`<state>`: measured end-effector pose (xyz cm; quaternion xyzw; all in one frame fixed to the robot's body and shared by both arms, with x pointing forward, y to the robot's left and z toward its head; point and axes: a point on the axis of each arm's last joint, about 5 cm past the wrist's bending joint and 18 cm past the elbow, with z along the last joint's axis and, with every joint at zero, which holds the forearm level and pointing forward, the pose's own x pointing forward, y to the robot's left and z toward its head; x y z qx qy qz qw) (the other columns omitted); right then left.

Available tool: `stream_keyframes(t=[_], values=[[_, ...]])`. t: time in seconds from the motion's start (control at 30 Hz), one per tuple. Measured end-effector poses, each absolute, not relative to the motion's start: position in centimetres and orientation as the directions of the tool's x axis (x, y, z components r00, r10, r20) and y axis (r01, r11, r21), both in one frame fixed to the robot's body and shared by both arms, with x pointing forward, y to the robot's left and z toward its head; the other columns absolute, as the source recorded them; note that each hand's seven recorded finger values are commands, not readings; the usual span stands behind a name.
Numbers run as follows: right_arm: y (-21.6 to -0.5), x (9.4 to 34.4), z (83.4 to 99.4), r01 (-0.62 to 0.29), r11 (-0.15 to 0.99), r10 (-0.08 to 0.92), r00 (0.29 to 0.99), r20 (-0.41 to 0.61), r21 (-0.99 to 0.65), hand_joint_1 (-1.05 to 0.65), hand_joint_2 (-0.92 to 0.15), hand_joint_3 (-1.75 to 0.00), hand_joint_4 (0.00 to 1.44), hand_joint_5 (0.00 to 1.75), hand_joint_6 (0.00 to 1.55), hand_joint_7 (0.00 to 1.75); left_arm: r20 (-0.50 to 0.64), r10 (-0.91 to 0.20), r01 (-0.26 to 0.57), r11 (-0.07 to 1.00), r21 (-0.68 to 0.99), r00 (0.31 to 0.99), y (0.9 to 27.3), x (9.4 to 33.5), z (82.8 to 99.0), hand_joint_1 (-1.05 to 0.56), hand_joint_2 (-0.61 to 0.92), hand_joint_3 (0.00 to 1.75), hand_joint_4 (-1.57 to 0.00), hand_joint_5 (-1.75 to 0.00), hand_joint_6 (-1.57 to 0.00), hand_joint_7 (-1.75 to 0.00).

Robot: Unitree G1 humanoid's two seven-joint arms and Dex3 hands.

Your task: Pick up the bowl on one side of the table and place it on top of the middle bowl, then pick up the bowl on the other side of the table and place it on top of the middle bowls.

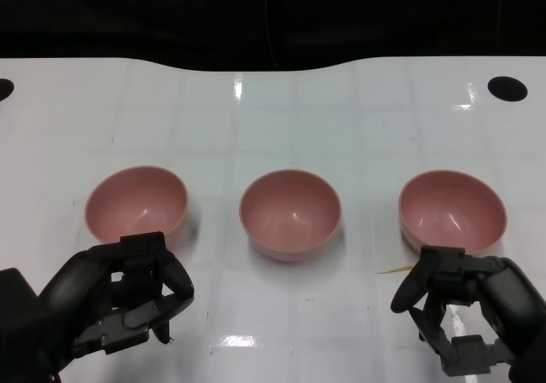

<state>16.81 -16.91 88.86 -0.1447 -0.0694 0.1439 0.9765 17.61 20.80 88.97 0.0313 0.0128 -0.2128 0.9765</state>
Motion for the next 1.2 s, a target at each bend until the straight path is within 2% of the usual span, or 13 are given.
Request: stream_keyframes(t=[0.3, 0.37, 0.5, 0.63, 0.67, 0.77, 1.07, 1.2], values=[[-16.9, 16.8, 89.0, -0.234, 0.917, 0.286, 0.95, 0.124, -0.324, -0.08, -0.42, -1.13, 0.7, 1.29, 0.71, 0.91, -0.039, -0.415, 0.416, 0.907, 0.056, 0.909, 20.8, 17.6, 89.0, -0.4, 0.92, 0.23, -0.82, -1.65, -0.79, -1.38], [-17.0, 16.8, 89.0, -0.222, 0.916, 0.277, 0.953, 0.126, -0.335, -0.13, -0.54, -0.85, 0.5, 1.16, 0.58, 0.73, -0.034, -0.415, 0.416, 0.907, 0.06, 0.909, 20.8, 17.6, 89.0, -0.4, 0.92, 0.24, -0.82, -1.65, -0.79, -1.38], [-17.2, 16.9, 89.4, -0.173, 0.91, 0.244, 0.959, 0.148, -0.377, -0.16, -0.67, -0.54, 0.41, 0.97, 0.53, 0.53, -0.019, -0.416, 0.416, 0.907, 0.068, 0.909, 20.8, 17.6, 89.0, -0.38, 0.92, 0.26, -0.82, -1.66, -0.8, -1.39], [-17.3, 17.0, 89.6, -0.151, 0.903, 0.23, 0.96, 0.157, -0.402, -0.17, -0.72, -0.43, 0.4, 0.92, 0.53, 0.47, -0.013, -0.415, 0.415, 0.907, 0.071, 0.91, 20.9, 17.6, 88.9, -0.37, 0.92, 0.26, -0.83, -1.66, -0.8, -1.39], [-17.4, 17.0, 89.6, -0.146, 0.901, 0.227, 0.961, 0.156, -0.409, -0.19, -0.76, -0.31, 0.33, 0.86, 0.49, 0.4, -0.013, -0.415, 0.414, 0.907, 0.071, 0.91, 20.9, 17.6, 88.9, -0.41, 0.92, 0.24, -0.83, -1.66, -0.8, -1.4], [-17.5, 17.2, 89.9, -0.121, 0.883, 0.21, 0.966, 0.15, -0.454, -0.23, -0.82, -0.13, 0.28, 0.81, 0.46, 0.3, -0.019, -0.414, 0.415, 0.907, 0.068, 0.91, 20.8, 17.6, 88.9, -0.41, 0.92, 0.23, -0.82, -1.66, -0.79, -1.4], [-17.5, 18.1, 90.8, -0.082, 0.801, 0.208, 0.967, 0.148, -0.593, -0.35, -0.85, -0.03, 0.19, 0.75, 0.4, 0.19, -0.009, -0.419, 0.419, 0.905, 0.071, 0.908, 20.9, 17.6, 88.7, -0.38, 0.91, 0.25, -0.81, -1.68, -0.78, -1.44], [-17.5, 18.5, 91.2, -0.061, 0.733, 0.195, 0.973, 0.123, -0.677, -0.45, -0.85, -0.01, 0.16, 0.65, 0.39, 0.12, -0.012, -0.421, 0.421, 0.904, 0.07, 0.907, 20.8, 17.7, 88.7, -0.38, 0.92, 0.25, -0.81, -1.69, -0.77, -1.44]])
